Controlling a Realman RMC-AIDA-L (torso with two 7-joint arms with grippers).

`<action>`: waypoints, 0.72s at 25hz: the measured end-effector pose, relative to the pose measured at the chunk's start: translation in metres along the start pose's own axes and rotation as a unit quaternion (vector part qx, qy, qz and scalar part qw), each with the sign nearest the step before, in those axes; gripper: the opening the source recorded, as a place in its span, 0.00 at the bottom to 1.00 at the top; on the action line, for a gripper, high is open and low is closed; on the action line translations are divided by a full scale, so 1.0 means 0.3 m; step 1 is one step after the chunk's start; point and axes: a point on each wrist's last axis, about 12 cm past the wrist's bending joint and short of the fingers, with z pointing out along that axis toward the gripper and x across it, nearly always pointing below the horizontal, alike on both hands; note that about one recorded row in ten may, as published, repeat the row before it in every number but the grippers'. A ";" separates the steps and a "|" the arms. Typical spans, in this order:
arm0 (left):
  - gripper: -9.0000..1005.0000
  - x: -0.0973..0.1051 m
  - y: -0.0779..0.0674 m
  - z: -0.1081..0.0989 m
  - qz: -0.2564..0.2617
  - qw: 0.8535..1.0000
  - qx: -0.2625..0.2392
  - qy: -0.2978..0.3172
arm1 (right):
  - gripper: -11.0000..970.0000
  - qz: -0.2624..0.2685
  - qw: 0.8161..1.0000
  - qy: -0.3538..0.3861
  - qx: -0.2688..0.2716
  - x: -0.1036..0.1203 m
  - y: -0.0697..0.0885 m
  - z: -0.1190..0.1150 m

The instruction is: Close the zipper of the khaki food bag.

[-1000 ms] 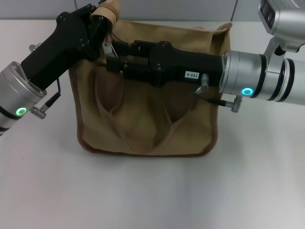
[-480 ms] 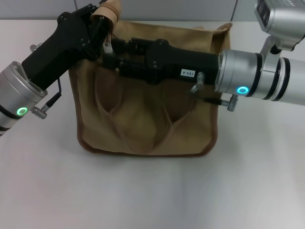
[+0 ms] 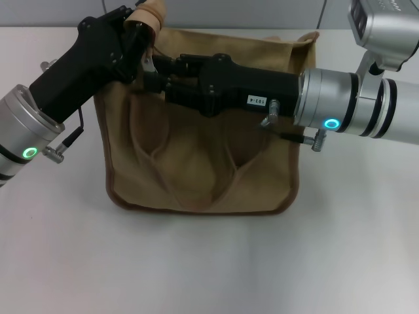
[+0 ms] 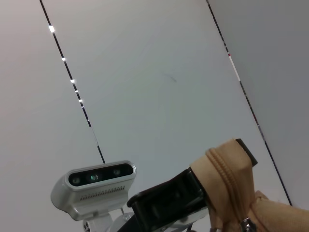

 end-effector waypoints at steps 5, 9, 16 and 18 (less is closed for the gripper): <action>0.03 0.001 0.002 0.001 0.001 1.000 -0.002 0.001 | 0.50 -0.001 1.000 -0.004 0.004 0.000 -0.003 -0.005; 0.03 0.001 0.004 0.001 0.001 1.000 -0.004 0.002 | 0.32 -0.005 1.000 -0.003 0.005 -0.001 -0.003 -0.005; 0.03 0.001 0.006 0.006 0.002 1.000 -0.004 0.003 | 0.18 -0.011 1.000 -0.003 0.012 0.001 -0.008 -0.005; 0.03 0.001 0.006 0.006 0.002 1.000 -0.004 0.003 | 0.19 -0.013 1.000 -0.002 0.019 0.003 -0.014 -0.005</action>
